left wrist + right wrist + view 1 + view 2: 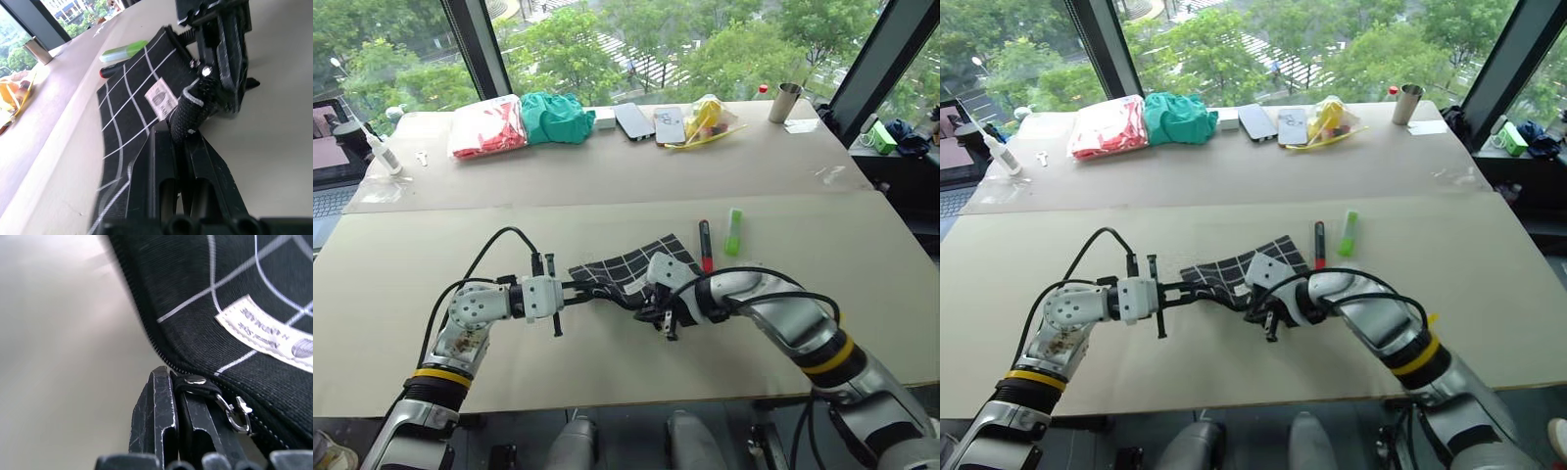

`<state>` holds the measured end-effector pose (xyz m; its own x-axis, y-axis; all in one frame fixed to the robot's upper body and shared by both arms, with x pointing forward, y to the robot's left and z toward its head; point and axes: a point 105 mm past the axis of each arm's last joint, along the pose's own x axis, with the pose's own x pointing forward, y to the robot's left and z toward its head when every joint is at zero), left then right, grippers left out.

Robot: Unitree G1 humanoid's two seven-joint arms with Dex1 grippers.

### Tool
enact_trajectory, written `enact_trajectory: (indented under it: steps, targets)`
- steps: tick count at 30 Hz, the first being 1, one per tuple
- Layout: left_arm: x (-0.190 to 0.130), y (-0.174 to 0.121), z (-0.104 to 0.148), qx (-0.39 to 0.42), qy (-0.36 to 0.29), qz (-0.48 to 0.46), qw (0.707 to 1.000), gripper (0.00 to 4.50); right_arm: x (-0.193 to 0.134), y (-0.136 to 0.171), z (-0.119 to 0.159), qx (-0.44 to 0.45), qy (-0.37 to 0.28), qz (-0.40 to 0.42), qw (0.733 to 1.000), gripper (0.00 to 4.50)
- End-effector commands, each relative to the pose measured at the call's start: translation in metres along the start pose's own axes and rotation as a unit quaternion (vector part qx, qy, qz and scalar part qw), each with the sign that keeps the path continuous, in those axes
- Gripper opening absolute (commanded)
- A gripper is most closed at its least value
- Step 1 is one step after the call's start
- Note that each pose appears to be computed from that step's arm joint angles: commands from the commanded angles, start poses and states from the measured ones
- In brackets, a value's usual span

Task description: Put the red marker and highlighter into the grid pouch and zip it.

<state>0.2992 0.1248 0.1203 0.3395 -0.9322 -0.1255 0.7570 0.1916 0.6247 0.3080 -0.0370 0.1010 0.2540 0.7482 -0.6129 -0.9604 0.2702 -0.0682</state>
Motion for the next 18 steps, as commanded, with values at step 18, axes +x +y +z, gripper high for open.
enact_trajectory:
  steps: [18]
  targets:
    - [0.003,-0.001,0.011,0.014,-0.018,0.0,1.0,0.0,-0.05,0.016,0.02,0.0,-0.105,0.083,0.991,0.03]
